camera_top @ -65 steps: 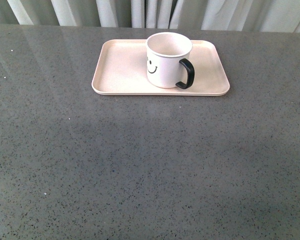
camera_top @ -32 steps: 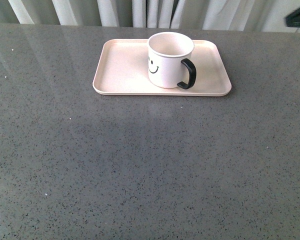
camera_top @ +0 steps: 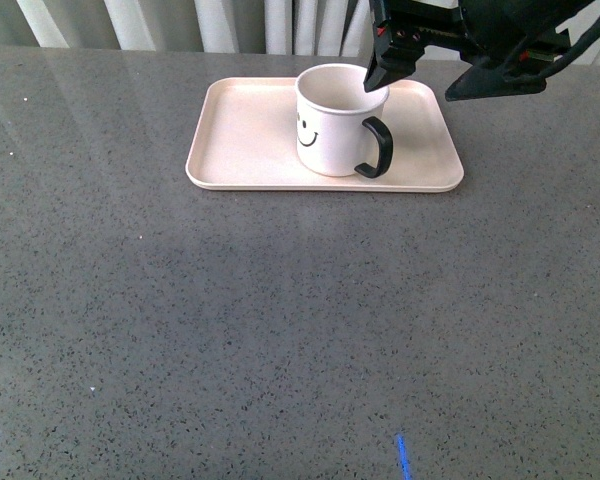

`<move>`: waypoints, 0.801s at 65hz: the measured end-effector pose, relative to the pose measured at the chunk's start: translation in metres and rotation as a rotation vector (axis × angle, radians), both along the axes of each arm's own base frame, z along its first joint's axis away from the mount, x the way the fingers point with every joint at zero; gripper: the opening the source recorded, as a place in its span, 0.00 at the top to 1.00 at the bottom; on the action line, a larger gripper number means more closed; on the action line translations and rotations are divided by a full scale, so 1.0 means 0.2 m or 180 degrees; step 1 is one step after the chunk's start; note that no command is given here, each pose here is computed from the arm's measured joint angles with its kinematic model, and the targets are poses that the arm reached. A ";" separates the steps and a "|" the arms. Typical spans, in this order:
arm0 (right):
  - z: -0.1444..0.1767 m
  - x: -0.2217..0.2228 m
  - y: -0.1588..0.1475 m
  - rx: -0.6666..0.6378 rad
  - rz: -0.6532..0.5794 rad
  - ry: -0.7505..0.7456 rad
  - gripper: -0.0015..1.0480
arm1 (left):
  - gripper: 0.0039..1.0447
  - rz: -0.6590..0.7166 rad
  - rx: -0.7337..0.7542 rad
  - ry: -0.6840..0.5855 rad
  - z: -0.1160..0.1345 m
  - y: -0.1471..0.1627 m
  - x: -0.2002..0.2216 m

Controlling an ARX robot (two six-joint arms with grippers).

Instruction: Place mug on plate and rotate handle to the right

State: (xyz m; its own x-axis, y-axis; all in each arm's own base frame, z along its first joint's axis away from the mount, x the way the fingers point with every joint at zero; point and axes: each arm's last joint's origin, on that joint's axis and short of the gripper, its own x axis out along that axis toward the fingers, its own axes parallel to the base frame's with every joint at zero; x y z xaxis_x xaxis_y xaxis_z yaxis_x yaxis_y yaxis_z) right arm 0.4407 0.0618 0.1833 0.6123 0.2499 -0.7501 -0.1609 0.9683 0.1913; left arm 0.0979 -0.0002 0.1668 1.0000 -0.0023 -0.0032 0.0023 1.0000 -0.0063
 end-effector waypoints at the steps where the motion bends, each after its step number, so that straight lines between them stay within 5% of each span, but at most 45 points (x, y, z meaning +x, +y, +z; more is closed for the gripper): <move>1: 0.00 0.01 0.00 0.0011 -0.0020 0.0008 0.09 | 0.09 0.0000 0.0000 0.0000 0.00 0.00 0.00; 52: -0.10 0.20 0.10 0.0087 -0.0410 0.0300 0.09 | 0.09 0.0000 0.0000 0.0000 0.00 0.00 0.00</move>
